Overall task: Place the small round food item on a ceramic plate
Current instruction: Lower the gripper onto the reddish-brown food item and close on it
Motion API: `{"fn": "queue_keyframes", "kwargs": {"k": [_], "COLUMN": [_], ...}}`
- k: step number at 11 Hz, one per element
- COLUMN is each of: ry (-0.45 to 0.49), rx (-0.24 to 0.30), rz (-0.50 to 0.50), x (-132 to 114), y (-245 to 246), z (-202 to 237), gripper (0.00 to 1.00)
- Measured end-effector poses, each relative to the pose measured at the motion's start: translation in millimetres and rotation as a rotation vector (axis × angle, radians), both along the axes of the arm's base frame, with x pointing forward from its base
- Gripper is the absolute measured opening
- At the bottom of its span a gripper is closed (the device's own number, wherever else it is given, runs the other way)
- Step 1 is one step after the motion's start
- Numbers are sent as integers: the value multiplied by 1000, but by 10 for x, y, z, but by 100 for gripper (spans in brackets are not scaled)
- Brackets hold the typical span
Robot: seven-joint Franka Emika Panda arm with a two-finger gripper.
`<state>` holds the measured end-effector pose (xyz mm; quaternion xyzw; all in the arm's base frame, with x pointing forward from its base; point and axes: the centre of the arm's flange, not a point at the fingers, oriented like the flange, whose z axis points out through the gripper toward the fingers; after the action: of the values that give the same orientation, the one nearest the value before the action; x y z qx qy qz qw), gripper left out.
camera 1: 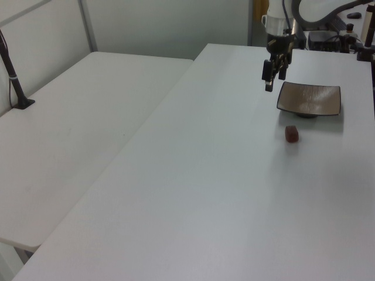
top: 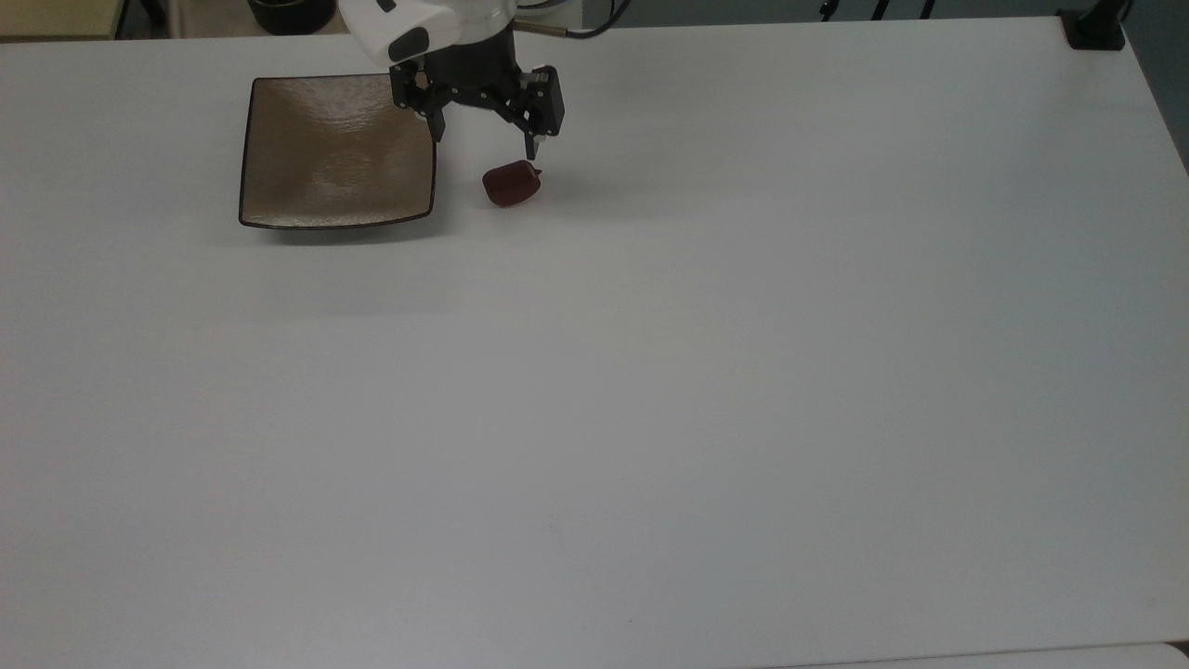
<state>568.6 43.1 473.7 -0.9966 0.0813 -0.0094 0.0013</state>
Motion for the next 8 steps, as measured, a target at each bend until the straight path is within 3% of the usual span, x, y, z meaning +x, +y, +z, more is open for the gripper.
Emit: {"fn": "queue_keyframes", "kwargs": {"k": [3, 5, 8], "ry": [40, -7, 23], "rx": [-1, 15, 6], "rz": [-285, -500, -730], "x": [-50, -56, -199], "y": [-2, -16, -77], "z": [-239, -415, -723], "gripper": [100, 100, 100]}}
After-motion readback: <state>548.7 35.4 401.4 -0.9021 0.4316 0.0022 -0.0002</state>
